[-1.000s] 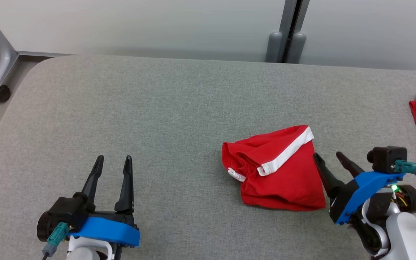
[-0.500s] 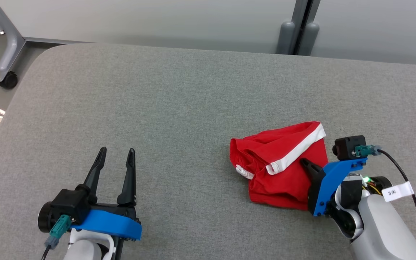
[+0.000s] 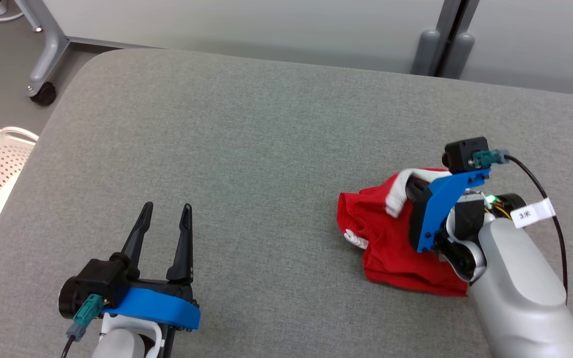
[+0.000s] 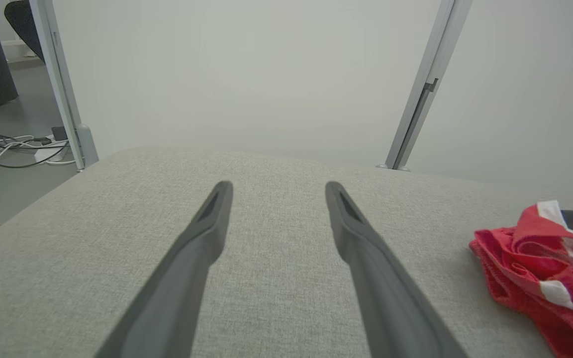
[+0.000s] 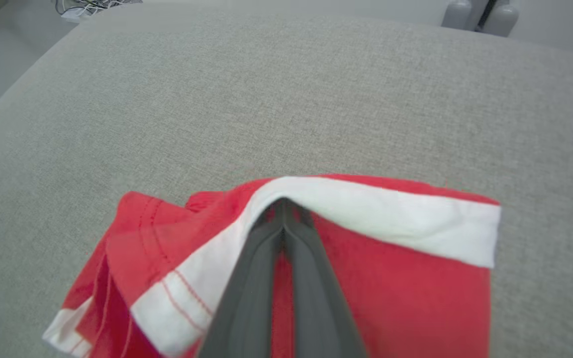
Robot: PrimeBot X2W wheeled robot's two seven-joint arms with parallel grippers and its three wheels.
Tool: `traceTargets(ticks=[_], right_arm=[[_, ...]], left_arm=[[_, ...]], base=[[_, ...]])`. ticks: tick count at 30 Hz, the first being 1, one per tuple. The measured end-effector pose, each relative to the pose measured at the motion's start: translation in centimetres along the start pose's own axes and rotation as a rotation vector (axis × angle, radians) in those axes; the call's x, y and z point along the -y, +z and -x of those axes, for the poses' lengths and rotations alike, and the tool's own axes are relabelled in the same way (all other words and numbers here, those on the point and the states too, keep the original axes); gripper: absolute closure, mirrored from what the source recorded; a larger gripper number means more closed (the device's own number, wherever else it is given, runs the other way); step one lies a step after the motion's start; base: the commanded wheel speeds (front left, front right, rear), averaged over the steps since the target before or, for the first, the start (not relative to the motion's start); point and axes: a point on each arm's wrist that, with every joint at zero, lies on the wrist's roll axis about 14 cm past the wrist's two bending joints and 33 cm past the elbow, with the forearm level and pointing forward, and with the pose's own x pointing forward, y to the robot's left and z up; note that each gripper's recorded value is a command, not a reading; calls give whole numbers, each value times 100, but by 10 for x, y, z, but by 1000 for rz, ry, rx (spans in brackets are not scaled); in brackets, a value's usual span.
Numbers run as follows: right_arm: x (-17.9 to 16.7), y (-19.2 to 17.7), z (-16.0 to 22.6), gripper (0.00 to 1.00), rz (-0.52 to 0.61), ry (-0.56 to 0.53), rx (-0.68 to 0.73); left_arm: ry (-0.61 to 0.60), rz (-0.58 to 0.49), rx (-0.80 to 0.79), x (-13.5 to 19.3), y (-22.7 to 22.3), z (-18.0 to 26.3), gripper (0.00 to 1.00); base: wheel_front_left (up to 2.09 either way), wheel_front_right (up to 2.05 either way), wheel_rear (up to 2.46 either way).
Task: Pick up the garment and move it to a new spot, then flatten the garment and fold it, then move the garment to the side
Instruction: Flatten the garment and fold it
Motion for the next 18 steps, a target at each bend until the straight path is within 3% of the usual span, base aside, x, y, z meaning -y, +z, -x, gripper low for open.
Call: traceTargets(ticks=[11,18], right_arm=[[-23,38,-20,100,-3,58,109],[-9,62,-8,100,-7,27,238]], left_arm=[[25,2,4,-6,2,5,0],[32,5,12,-8,4,10,0]], base=[[0,0,0],[0,0,0]])
